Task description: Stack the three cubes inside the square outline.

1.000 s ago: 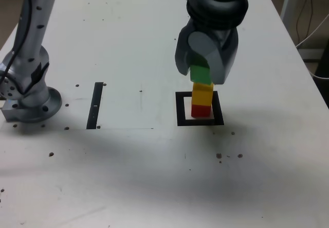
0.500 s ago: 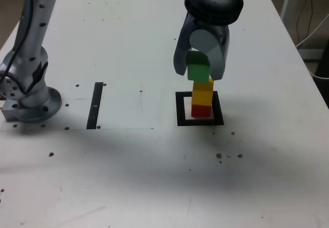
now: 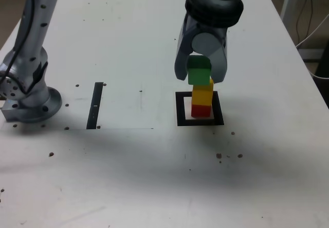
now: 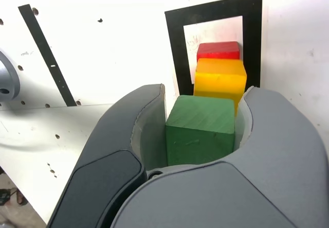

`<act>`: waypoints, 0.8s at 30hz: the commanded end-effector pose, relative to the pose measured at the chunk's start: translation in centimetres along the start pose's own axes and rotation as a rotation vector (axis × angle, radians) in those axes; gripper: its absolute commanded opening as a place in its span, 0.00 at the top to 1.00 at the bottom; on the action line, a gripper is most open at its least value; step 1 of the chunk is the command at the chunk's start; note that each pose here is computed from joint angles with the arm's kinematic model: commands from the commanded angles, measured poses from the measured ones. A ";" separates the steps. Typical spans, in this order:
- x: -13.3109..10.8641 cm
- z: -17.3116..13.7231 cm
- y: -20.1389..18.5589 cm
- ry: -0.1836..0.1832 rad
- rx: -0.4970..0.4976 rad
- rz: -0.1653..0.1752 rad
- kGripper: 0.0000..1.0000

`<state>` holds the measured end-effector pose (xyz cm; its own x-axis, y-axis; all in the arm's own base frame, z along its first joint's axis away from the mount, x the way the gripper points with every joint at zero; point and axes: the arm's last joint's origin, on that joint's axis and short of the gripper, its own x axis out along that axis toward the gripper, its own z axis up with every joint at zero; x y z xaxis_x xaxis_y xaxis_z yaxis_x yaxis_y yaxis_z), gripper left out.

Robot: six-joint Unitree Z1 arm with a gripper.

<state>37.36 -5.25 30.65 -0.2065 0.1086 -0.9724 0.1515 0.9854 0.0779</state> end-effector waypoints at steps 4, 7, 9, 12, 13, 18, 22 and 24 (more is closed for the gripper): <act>0.6 0.4 0.5 0.026 0.002 -0.003 0.72; 0.7 0.5 0.5 0.030 0.003 -0.003 0.72; 0.8 0.6 0.5 0.032 0.003 -0.003 0.72; 1.0 0.7 0.5 0.034 0.003 -0.004 0.72; 1.0 0.8 0.5 0.035 0.003 -0.005 0.72; 1.3 0.9 0.5 0.039 0.003 -0.004 0.72; 1.5 1.0 0.5 0.041 0.004 -0.003 0.57; 1.6 1.1 0.5 0.040 0.007 -0.003 0.40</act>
<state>38.13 -4.82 29.14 -0.2308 0.1091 -0.9669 0.1552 0.9851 0.0741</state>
